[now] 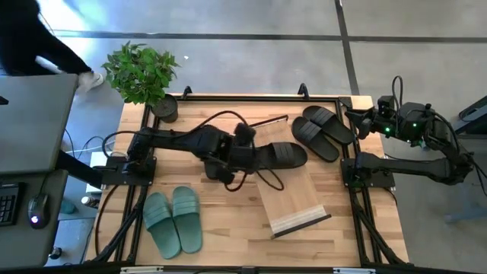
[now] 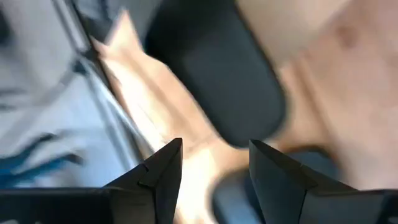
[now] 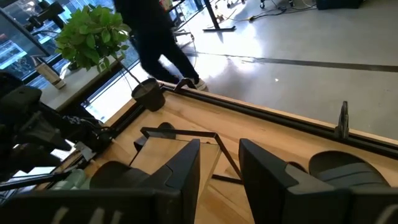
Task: Pick and place slides into the shelf
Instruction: Put the black slides on the shelf
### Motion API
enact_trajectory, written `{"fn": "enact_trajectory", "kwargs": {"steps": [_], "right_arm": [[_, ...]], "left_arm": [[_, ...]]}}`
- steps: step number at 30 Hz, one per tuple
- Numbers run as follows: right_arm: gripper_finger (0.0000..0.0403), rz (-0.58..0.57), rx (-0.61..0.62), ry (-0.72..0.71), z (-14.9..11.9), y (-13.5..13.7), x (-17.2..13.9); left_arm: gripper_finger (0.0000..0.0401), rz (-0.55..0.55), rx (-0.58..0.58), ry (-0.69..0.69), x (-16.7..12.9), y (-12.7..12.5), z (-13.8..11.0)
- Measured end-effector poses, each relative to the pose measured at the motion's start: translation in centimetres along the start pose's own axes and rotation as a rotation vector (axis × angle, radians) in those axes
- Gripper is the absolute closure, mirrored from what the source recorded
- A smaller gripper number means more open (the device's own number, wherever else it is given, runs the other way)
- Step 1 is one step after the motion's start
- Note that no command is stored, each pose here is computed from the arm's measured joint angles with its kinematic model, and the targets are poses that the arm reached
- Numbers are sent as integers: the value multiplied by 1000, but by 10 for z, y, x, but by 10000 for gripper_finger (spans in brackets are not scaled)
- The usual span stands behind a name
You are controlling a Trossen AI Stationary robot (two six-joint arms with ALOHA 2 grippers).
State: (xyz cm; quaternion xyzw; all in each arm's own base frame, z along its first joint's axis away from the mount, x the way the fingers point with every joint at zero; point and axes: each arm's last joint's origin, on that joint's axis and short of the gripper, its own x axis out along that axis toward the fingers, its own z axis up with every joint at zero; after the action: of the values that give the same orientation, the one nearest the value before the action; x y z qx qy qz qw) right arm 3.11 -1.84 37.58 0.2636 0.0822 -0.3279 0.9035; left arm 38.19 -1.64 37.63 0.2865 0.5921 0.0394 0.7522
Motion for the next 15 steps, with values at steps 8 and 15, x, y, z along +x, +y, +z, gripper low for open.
{"fn": "enact_trajectory", "kwargs": {"steps": [8,15], "right_arm": [[299,0,0,0,0,0,0],[299,24,1,15,0,1,0]], "left_arm": [[233,-154,-514,-41,-13,5,-8],[233,-148,-618,30,-4,1,-16]]}}
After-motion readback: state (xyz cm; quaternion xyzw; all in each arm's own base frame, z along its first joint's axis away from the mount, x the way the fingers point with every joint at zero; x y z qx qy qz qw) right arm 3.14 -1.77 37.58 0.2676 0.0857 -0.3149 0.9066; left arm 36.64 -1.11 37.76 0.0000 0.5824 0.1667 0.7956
